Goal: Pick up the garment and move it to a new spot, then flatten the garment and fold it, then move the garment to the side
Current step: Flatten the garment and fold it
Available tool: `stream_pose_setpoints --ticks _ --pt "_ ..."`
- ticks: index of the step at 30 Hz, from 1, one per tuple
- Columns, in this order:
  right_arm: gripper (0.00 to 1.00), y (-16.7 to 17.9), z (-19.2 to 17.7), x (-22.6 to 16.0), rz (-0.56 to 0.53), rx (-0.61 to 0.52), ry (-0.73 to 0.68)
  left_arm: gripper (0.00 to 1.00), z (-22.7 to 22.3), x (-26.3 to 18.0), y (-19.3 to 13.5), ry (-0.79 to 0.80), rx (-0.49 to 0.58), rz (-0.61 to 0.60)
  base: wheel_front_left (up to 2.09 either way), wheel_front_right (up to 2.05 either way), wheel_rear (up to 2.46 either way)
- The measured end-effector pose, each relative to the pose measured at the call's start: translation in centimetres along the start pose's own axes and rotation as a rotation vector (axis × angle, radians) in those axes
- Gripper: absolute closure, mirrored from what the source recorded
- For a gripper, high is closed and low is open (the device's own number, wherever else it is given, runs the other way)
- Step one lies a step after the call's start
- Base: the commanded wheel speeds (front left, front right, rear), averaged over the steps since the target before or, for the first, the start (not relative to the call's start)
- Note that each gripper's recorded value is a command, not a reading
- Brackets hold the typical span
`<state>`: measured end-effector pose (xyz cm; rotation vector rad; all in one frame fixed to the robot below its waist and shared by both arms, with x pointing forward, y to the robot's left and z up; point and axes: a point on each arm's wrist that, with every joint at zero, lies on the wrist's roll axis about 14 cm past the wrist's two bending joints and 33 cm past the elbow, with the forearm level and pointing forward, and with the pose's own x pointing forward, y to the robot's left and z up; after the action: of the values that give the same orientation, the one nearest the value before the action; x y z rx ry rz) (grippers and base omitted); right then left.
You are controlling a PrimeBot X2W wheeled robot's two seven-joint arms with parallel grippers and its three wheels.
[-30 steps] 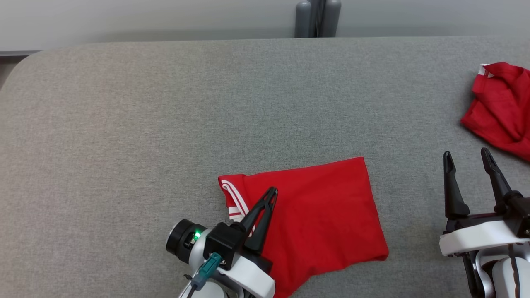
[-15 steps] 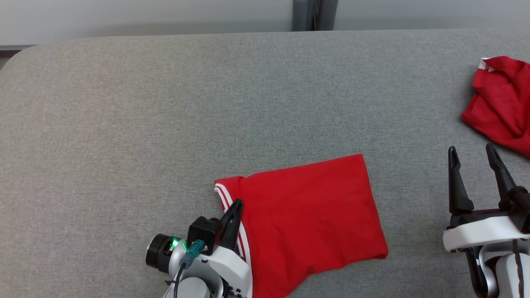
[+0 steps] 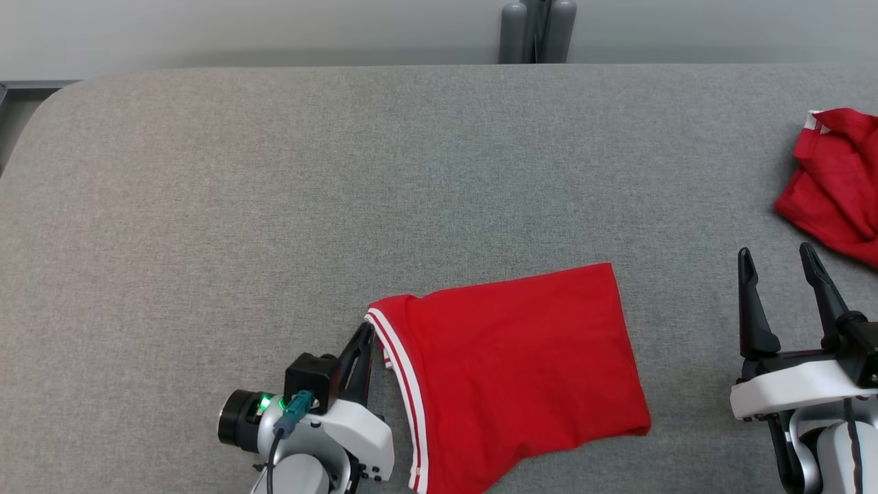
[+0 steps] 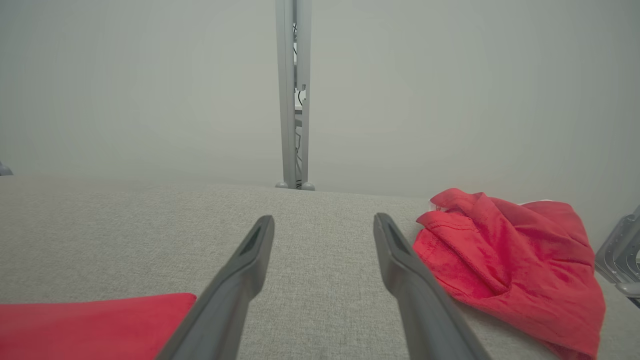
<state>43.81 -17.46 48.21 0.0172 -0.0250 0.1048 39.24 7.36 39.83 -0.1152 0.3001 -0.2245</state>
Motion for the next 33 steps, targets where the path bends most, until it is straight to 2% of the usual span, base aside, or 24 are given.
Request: stream_pose_setpoints --ticks 2,6,10,13,18,24,25,33 --pt "0.00 0.2 0.2 0.0 0.004 0.000 -0.004 1.00 0.9 0.1 0.3 -0.027 -0.008 0.010 0.00 0.00 0.00" --pt "0.00 0.6 1.3 0.2 0.017 0.008 -0.039 1.00 6.7 -0.1 1.6 -0.215 -0.008 0.061 0.00 0.00 0.00" --pt "0.00 1.0 2.1 0.3 0.029 0.008 -0.063 1.00 9.8 -0.9 2.8 -0.317 0.027 0.106 0.00 0.00 0.00" --pt "0.00 2.0 2.7 0.1 0.062 0.005 -0.080 1.00 12.6 -2.6 5.0 -0.416 0.073 0.190 0.00 0.00 0.00" --pt "0.00 2.4 3.4 0.0 0.077 0.004 -0.097 1.00 14.0 -4.3 6.8 -0.468 0.096 0.256 0.00 0.00 0.00" --pt "0.00 3.2 3.5 -0.5 0.097 0.006 -0.098 1.00 11.9 -6.4 9.3 -0.420 0.092 0.336 0.00 0.00 0.00" --pt "0.00 3.4 3.4 -0.6 0.102 0.007 -0.093 0.00 10.8 -6.7 9.7 -0.389 0.080 0.344 0.00 0.00 0.00" --pt "0.00 3.5 2.9 -1.0 0.107 0.013 -0.074 0.00 9.8 -7.1 9.5 -0.360 0.083 0.337 0.00 0.00 0.00"
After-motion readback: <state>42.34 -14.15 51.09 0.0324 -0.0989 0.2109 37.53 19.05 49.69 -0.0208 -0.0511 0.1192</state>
